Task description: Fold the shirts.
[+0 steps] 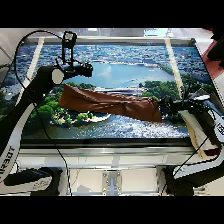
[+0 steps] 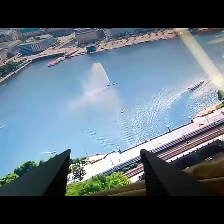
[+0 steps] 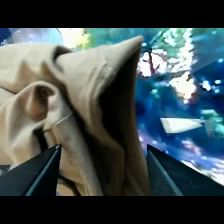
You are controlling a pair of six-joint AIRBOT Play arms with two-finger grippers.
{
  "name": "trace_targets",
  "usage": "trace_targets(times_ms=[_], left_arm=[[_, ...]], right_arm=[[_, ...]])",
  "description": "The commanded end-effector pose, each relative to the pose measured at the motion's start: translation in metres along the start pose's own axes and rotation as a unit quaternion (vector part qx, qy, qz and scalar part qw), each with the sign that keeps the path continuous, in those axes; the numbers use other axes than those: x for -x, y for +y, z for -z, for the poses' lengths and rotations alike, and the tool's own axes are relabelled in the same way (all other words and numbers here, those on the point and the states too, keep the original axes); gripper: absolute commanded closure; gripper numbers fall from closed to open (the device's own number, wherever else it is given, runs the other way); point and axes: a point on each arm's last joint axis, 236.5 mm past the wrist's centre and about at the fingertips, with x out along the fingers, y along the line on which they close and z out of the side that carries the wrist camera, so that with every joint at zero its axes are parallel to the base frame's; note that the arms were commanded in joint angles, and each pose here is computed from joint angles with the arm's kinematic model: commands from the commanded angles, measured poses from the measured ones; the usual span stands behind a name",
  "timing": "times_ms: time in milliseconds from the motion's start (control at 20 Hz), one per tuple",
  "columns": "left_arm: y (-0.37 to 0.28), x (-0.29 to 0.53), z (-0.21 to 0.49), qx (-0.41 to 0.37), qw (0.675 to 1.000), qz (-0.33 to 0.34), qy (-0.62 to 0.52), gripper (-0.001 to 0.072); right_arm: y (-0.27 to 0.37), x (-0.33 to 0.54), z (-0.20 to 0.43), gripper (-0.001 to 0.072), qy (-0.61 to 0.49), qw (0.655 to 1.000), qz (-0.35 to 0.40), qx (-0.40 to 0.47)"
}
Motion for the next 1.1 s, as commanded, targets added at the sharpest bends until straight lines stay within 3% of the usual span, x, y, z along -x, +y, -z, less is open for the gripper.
trace_targets(times_ms=[0,200,550,600,650,700,750,850,1050], left_arm=[[-0.002,0.0,-0.001,0.004,1.0,0.003,-0.001,0.0195],[-0.003,0.0,0.0,0.01,1.0,0.006,0.0,0.0195],[-0.004,-0.002,0.002,0.012,1.0,0.007,0.003,0.0219],[-0.004,-0.004,0.004,0.012,1.0,0.007,0.006,0.03],[-0.004,-0.006,0.007,0.013,1.0,0.008,0.01,0.0448],[-0.004,-0.009,0.01,0.018,1.0,0.008,0.014,0.0658],[-0.004,-0.012,0.014,0.03,0.999,0.008,0.018,0.0693],[-0.003,-0.022,0.024,0.063,0.997,0.007,0.032,0.0694],[-0.013,-0.05,0.086,0.114,0.985,0.02,0.125,0.0694]], right_arm=[[-0.004,-0.016,-0.001,0.0093,0.003,1.0,-0.008,-0.012],[0.033,-0.041,-0.002,0.0094,0.002,0.998,-0.067,0.0],[0.064,-0.07,0.018,0.011,0.03,0.996,-0.073,0.044],[0.069,-0.071,0.019,0.0172,0.032,0.995,-0.075,0.05],[0.074,-0.07,0.018,0.0298,0.033,0.995,-0.08,0.055],[0.081,-0.066,0.016,0.0424,0.035,0.994,-0.088,0.063],[0.087,-0.063,0.014,0.0518,0.036,0.993,-0.093,0.071],[0.102,-0.053,0.006,0.0681,0.032,0.99,-0.103,0.089],[0.131,-0.035,-0.001,0.0683,0.035,0.985,-0.125,0.116]])
